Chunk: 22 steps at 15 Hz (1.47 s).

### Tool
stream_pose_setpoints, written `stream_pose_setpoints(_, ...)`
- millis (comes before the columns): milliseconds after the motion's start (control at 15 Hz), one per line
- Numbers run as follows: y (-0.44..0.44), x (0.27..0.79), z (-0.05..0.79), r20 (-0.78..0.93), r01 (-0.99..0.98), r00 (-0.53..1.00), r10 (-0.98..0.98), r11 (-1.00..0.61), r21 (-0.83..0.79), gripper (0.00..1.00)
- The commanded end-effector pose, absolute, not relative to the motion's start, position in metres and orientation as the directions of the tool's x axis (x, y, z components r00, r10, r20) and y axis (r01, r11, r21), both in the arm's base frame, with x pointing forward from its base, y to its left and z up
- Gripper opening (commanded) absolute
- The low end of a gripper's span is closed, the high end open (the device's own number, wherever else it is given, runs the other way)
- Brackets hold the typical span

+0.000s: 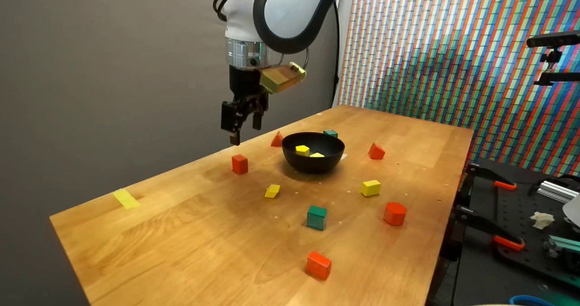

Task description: Put the colored blocks into the black bowl

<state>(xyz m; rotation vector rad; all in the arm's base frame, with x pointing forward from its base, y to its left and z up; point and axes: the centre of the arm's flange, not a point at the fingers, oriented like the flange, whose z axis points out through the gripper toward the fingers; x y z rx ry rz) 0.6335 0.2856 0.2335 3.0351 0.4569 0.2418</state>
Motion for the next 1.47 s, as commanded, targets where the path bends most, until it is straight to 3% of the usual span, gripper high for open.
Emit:
stream_pose_setpoints(0, 0.308, 0.696, 0.195, 0.172, 0.212, 0.959, 0.224, -0.974, 0.085, 1.0)
stream_pose_setpoints(267, 0.31, 0.72, 0.163, 0.172, 0.153, 0.97, 0.17, -0.982, 0.107, 0.98)
stream_pose_setpoints(333, 0.312, 0.721, 0.161, 0.168, 0.152, 0.971, 0.169, -0.982, 0.11, 0.74)
stream_pose_setpoints(467, 0.317, 0.719, 0.164, 0.161, 0.151, 0.973, 0.166, -0.983, 0.104, 0.7)
stream_pose_setpoints(933, 0.309, 0.699, 0.188, 0.148, 0.11, 0.982, 0.119, -0.991, 0.071, 0.14)
stream_pose_setpoints(1000, 0.304, 0.699, 0.185, 0.144, 0.092, 0.984, 0.102, -0.993, 0.075, 0.11)
stream_pose_setpoints(1067, 0.299, 0.7, 0.181, 0.14, 0.076, 0.986, 0.087, -0.994, 0.081, 0.2)
stream_pose_setpoints(1133, 0.295, 0.701, 0.177, 0.136, 0.06, 0.988, 0.071, -0.995, 0.084, 0.44)
stream_pose_setpoints(1267, 0.289, 0.702, 0.17, 0.124, 0.04, 0.991, 0.052, -0.995, 0.096, 0.49)
stream_pose_setpoints(1400, 0.285, 0.701, 0.164, 0.109, 0.03, 0.993, 0.041, -0.995, 0.099, 0.66)
